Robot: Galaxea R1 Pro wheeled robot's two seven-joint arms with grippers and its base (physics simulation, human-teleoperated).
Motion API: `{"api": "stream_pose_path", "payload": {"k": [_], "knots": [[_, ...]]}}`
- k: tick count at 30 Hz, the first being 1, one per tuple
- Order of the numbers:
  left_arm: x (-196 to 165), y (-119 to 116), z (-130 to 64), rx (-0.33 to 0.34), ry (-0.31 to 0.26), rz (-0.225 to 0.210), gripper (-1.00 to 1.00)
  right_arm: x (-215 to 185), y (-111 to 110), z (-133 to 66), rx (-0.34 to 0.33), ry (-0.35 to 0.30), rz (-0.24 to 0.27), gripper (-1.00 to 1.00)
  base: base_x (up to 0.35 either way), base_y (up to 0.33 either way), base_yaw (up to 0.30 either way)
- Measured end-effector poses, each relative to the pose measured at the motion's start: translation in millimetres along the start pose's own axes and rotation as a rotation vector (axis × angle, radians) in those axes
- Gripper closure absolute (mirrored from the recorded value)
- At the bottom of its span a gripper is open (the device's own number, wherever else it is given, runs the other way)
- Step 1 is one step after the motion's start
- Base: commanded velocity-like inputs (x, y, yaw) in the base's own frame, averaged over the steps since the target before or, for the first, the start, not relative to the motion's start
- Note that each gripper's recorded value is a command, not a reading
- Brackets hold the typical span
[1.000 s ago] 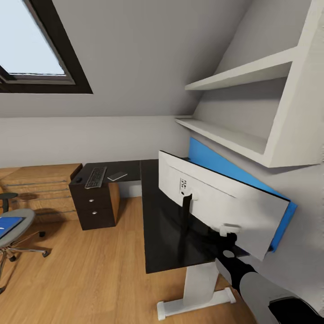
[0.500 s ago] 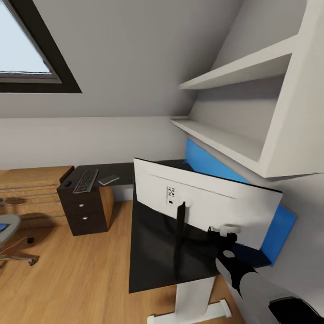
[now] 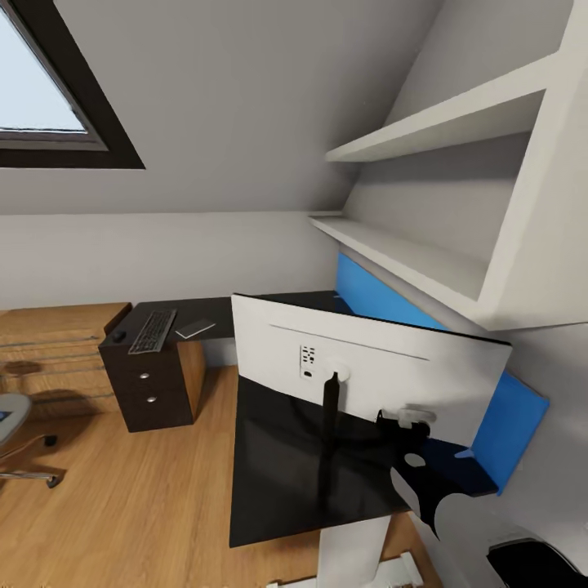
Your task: In the bedroom, organize the workspace by keeping the computer under the desk, ensuring the monitor is on the desk, placing the keyboard on the desk next to the monitor, placing the mouse on the desk next to the keyboard, moving the folder from the swivel chair onto the desk next to the mouse, stacking the notebook on top of the folder with the pen on top of the notebook, and positioning the swivel chair next to the desk.
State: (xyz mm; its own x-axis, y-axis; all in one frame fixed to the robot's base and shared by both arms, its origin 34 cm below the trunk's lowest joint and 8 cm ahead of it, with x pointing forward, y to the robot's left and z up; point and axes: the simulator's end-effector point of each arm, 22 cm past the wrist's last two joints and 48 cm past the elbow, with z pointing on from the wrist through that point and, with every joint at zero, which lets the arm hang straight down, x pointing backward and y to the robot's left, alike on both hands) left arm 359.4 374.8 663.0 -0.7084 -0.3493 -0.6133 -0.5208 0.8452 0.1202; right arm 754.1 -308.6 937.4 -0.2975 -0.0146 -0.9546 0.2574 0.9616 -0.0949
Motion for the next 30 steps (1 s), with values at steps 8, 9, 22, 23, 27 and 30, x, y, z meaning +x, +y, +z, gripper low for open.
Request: {"api": "stream_pose_path", "payload": {"k": [8, 9, 22, 23, 27, 30], "knots": [[2.6, 0.3, 0.1, 0.000, 0.007, 0.004, -1.00, 4.0, 0.4, 0.5, -0.001, 0.006, -0.005, -1.00, -0.236, -0.209, 0.222], [3.0, 0.3, 0.1, -0.001, 0.008, 0.005, -1.00, 4.6, 0.4, 0.7, -0.001, 0.007, -0.005, -1.00, -0.237, -0.213, 0.190], [6.7, 1.7, 0.1, -0.003, 0.015, 0.011, -1.00, 11.8, 2.9, 0.9, -0.006, 0.020, -0.013, -1.00, -0.156, -0.159, 0.098], [6.6, 1.6, 0.1, -0.003, 0.015, 0.011, -1.00, 11.8, 3.1, 0.9, -0.007, 0.020, -0.013, -1.00, -0.007, -0.008, 0.002], [4.9, 2.0, 0.3, -0.003, 0.008, 0.009, -1.00, 11.8, 2.8, 0.9, -0.007, 0.019, -0.011, -1.00, -0.002, -0.003, 0.001], [2.8, 2.4, 0.7, -0.003, 0.003, 0.009, -1.00, 11.8, 2.6, 1.0, -0.008, 0.018, -0.012, -1.00, 0.000, 0.000, 0.000]]}}
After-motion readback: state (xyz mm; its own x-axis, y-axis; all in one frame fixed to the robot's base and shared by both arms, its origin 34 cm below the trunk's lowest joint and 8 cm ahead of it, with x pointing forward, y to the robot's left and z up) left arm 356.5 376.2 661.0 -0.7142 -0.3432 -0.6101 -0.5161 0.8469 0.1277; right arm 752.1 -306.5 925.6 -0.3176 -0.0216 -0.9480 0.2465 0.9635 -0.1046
